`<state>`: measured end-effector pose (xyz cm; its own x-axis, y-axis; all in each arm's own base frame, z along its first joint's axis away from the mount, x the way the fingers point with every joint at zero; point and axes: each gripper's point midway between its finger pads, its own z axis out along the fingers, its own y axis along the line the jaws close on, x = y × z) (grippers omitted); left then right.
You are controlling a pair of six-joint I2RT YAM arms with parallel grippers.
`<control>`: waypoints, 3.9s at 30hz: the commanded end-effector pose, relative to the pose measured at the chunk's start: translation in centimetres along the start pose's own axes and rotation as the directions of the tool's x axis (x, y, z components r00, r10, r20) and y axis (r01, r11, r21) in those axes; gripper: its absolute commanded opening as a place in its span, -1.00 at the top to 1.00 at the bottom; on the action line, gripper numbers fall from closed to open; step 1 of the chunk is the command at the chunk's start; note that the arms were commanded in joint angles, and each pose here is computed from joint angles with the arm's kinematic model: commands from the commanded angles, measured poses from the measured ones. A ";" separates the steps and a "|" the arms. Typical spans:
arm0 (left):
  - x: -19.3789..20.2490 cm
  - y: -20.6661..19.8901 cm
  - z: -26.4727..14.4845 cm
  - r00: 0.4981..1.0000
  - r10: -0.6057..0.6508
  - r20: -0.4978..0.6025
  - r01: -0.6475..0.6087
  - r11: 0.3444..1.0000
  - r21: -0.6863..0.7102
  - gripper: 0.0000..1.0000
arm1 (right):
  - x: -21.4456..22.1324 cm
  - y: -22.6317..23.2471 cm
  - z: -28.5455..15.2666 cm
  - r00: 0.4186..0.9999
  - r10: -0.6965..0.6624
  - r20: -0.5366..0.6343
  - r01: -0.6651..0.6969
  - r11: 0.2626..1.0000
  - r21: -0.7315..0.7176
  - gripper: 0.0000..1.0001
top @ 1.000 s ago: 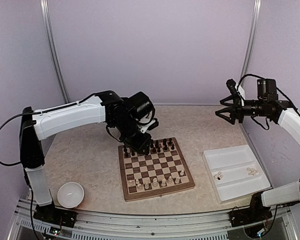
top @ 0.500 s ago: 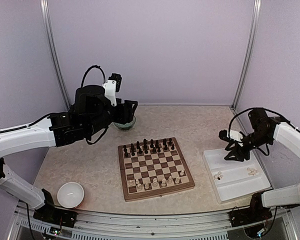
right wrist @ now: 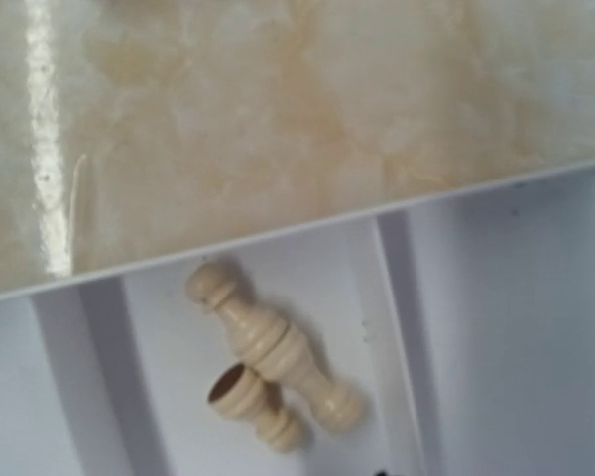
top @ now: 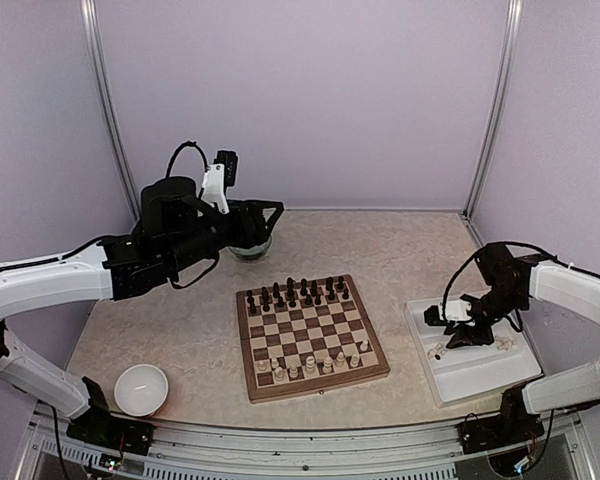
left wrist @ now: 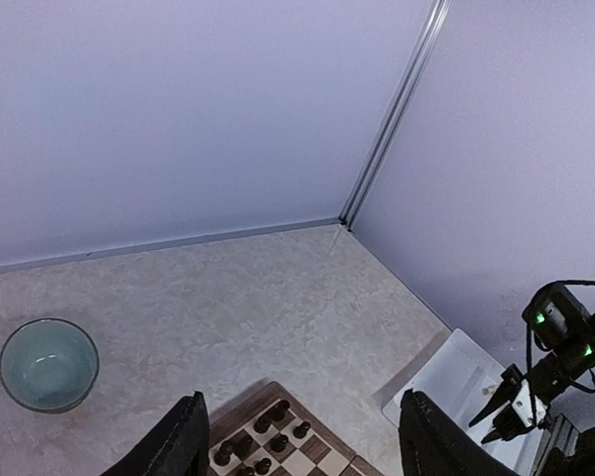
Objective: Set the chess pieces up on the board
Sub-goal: Pick up the chess pile from the storage box, then pass from the right arm to the left, then place the pawn on the chessboard.
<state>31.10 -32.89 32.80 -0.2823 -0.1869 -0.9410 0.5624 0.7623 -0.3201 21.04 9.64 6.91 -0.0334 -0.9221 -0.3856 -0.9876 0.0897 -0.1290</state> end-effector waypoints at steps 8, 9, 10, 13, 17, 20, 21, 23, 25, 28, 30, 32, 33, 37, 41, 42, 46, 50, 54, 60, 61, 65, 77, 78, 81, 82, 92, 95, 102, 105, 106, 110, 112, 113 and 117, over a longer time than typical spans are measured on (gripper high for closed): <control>2.0 -5.4 2.2 0.997 0.052 -0.055 -0.044 0.991 0.126 -0.29 | 0.6 -0.7 3.4 0.991 -0.121 -0.064 0.120 0.992 -0.028 0.37; 2.3 -5.5 2.4 0.997 0.053 -0.062 -0.045 0.991 0.126 -0.29 | 0.8 -0.6 3.7 0.989 -0.127 -0.072 0.125 0.992 -0.034 0.38; 2.5 -5.7 2.5 0.996 0.053 -0.067 -0.044 0.991 0.128 -0.28 | 1.0 -0.6 4.0 0.988 -0.133 -0.079 0.130 0.991 -0.037 0.38; 3.2 -6.0 2.9 0.995 0.051 -0.082 -0.040 0.990 0.134 -0.28 | 1.4 -0.4 4.7 0.985 -0.144 -0.097 0.140 0.989 -0.051 0.38; 4.1 -6.5 3.3 0.993 0.058 -0.099 -0.043 0.989 0.144 -0.27 | 1.9 0.0 5.4 0.980 -0.157 -0.120 0.150 0.986 -0.066 0.35; 4.5 -7.0 3.8 0.992 0.065 -0.109 -0.047 0.986 0.161 -0.28 | 2.4 0.1 5.8 0.977 -0.163 -0.136 0.154 0.985 -0.075 0.30; 4.6 -7.2 4.0 0.991 0.067 -0.113 -0.048 0.985 0.168 -0.27 | 2.4 0.1 5.9 0.977 -0.162 -0.136 0.152 0.985 -0.078 0.29; 4.8 -7.8 4.4 0.990 0.073 -0.120 -0.050 0.982 0.183 -0.27 | 2.3 0.3 6.1 0.980 -0.154 -0.126 0.143 0.986 -0.090 0.33; 4.9 -8.4 4.7 0.989 0.081 -0.124 -0.055 0.978 0.201 -0.27 | 2.0 0.4 6.1 0.984 -0.137 -0.113 0.126 0.987 -0.102 0.46; 5.5 -9.4 5.2 0.986 0.099 -0.138 -0.065 0.970 0.233 -0.26 | 1.9 0.6 5.7 0.987 -0.115 -0.115 0.103 0.989 -0.106 0.67; 6.0 -10.2 5.5 0.983 0.112 -0.146 -0.072 0.964 0.257 -0.27 | 2.0 0.8 5.2 0.986 -0.113 -0.123 0.102 0.990 -0.095 0.71; 6.7 -11.0 5.9 0.981 0.118 -0.152 -0.072 0.958 0.279 -0.26 | 1.8 0.8 4.6 0.987 -0.114 -0.117 0.106 0.992 -0.071 0.79; 7.1 -11.4 6.0 0.981 0.119 -0.154 -0.070 0.955 0.288 -0.27 | 1.6 0.9 4.2 0.988 -0.110 -0.105 0.104 0.993 -0.061 0.81; 10.0 -12.4 7.4 0.975 0.093 -0.204 -0.027 0.952 0.304 -0.23 | 0.5 0.9 2.9 0.998 -0.058 -0.024 0.057 0.997 -0.047 0.88; 11.8 -14.1 7.9 0.970 0.044 -0.241 0.054 0.922 0.385 -0.15 | 0.1 0.8 1.4 1.000 -0.015 0.026 0.015 0.999 -0.028 0.88; 12.4 -14.6 8.1 0.966 0.038 -0.258 0.072 0.911 0.405 -0.13 | -0.1 0.7 1.0 0.999 -0.008 0.039 0.009 1.000 -0.021 0.88; 14.3 -16.6 8.8 0.951 0.021 -0.309 0.130 0.878 0.460 -0.09 | -1.9 0.1 -1.2 0.993 0.031 0.115 -0.031 1.000 0.000 0.89; 16.0 -18.5 9.2 0.933 0.018 -0.359 0.181 0.838 0.515 -0.08 | -4.9 -1.0 -3.9 0.971 0.077 0.225 -0.078 0.997 -0.004 0.87; 17.6 -21.0 9.1 0.912 0.047 -0.408 0.214 0.793 0.570 -0.09 | -6.8 -1.7 -5.6 0.951 0.117 0.286 -0.114 0.993 -0.028 0.85; 19.3 -23.1 9.4 0.893 0.065 -0.445 0.242 0.764 0.598 -0.09 | -9.2 -1.5 -7.3 0.937 0.105 0.332 -0.097 0.994 -0.041 0.81; 19.4 -23.3 9.5 0.893 0.060 -0.446 0.248 0.762 0.599 -0.09 | -9.5 -1.2 -7.3 0.939 0.092 0.330 -0.084 0.996 -0.037 0.81; 19.6 -23.6 9.9 0.891 0.047 -0.452 0.264 0.756 0.599 -0.06 | -10.3 -0.4 -7.1 0.947 0.068 0.314 -0.058 0.997 -0.041 0.80; 19.8 -22.5 11.6 0.884 -0.010 -0.467 0.289 0.797 0.530 0.34 | -10.9 0.8 -6.9 0.954 0.064 0.293 -0.050 0.997 -0.055 0.79; 19.7 -22.4 11.6 0.885 -0.009 -0.466 0.286 0.799 0.528 0.35 | -10.9 0.8 -6.8 0.954 0.065 0.292 -0.050 0.997 -0.057 0.79; 19.6 -22.4 11.4 0.884 -0.003 -0.468 0.283 0.800 0.529 0.41 | -10.8 0.8 -6.7 0.955 0.064 0.288 -0.050 0.997 -0.057 0.80; 19.6 -22.3 11.4 0.883 -0.002 -0.469 0.282 0.801 0.527 0.45 | -10.8 0.7 -6.6 0.956 0.065 0.287 -0.051 0.997 -0.058 0.79; 19.4 -19.9 9.6 0.871 0.078 -0.484 0.204 0.840 0.503 0.78 | -9.6 0.7 -4.1 0.962 0.081 0.260 -0.067 0.996 -0.062 0.81; 19.7 -16.8 7.9 0.840 0.165 -0.516 0.105 0.885 0.454 0.78 | -8.6 0.6 -2.5 0.962 0.100 0.253 -0.090 0.995 -0.049 0.84; 21.6 -9.7 2.9 0.647 0.415 -0.640 -0.201 0.902 0.381 0.73 | -6.9 -1.7 -0.4 0.935 0.197 0.294 -0.200 0.980 -0.022 0.86; 22.9 -7.4 1.2 0.546 0.456 -0.703 -0.264 0.890 0.372 0.69 | -6.3 -3.4 -0.2 0.929 0.225 0.293 -0.243 0.970 0.027 0.86; 23.2 -6.8 0.9 0.527 0.456 -0.717 -0.275 0.890 0.363 0.69 | -6.3 -3.7 -0.2 0.928 0.228 0.293 -0.250 0.967 0.040 0.86; 24.3 -4.7 0.0 0.477 0.437 -0.763 -0.283 0.898 0.338 0.68 | -6.3 -4.3 -0.4 0.926 0.231 0.298 -0.261 0.963 0.065 0.86; 24.8 -3.8 -0.4 0.459 0.429 -0.778 -0.285 0.901 0.328 0.68 | -6.2 -4.3 -0.4 0.926 0.234 0.297 -0.265 0.962 0.068 0.86; 25.1 -3.5 -0.6 0.452 0.427 -0.783 -0.284 0.901 0.327 0.69 | -6.2 -4.3 -0.4 0.926 0.235 0.297 -0.266 0.962 0.069 0.86; 25.7 -2.7 -1.2 0.428 0.420 -0.800 -0.282 0.903 0.323 0.67 | -6.1 -4.2 -0.3 0.927 0.234 0.294 -0.267 0.961 0.074 0.85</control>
<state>21.48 -40.57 10.13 -0.5068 0.7111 -0.4873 0.8374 0.5403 -0.0825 25.15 15.07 10.18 -0.2032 -0.7305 -0.6520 -0.9387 0.3347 -0.0825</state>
